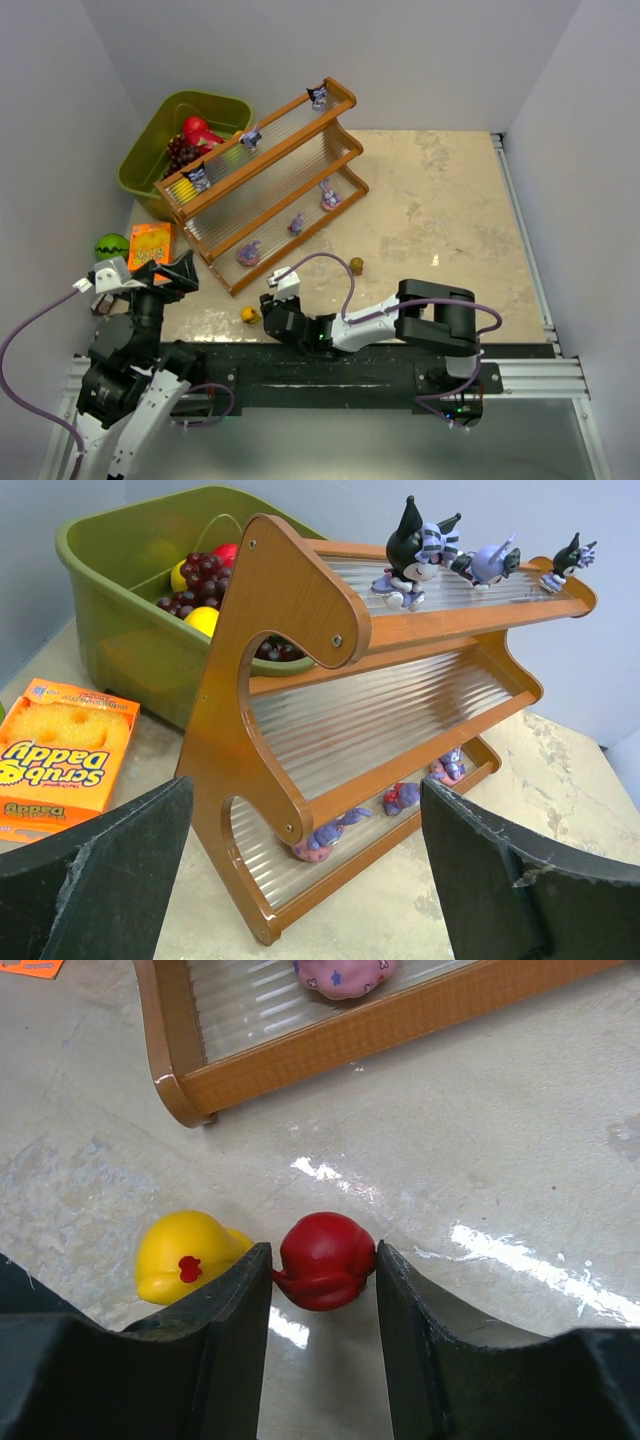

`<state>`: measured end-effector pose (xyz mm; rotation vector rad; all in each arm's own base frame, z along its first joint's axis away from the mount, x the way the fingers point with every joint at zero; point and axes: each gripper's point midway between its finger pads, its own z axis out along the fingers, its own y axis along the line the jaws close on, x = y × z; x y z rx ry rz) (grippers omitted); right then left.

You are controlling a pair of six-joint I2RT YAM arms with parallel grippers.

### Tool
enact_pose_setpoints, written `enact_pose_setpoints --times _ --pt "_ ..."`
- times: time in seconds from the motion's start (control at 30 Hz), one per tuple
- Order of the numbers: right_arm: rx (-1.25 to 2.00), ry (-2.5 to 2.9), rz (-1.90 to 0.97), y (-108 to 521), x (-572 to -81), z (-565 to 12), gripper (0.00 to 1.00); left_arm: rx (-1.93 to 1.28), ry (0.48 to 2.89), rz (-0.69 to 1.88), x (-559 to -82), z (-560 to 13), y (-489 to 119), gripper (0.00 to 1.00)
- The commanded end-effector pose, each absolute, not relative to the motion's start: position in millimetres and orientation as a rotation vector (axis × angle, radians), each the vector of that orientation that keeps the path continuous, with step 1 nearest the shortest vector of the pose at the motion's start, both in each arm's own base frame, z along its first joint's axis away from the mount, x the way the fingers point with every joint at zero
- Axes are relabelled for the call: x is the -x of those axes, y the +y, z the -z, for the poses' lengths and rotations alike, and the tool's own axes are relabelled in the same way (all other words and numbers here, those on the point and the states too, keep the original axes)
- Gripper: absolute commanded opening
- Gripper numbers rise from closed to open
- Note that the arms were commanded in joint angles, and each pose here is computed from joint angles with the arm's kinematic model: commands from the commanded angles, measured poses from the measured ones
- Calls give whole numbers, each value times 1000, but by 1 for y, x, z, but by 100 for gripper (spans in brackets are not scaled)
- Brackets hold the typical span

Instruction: Place and organize the plastic toys onto the shelf

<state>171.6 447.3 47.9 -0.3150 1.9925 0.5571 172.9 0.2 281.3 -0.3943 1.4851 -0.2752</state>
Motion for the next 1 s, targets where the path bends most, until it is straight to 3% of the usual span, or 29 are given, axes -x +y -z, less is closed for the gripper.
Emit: enact_pose_setpoints --times 0.0,0.53,0.97 --pt "226 1901 -591 449 -183 -108 16 422 1398 322 -162 -295 6 98" --pt "402 1675 -617 459 -222 -262 17 557 1418 244 -160 -289 27 97" --pt "560 1611 -660 515 -263 -283 17 566 1412 252 -159 -287 27 100"
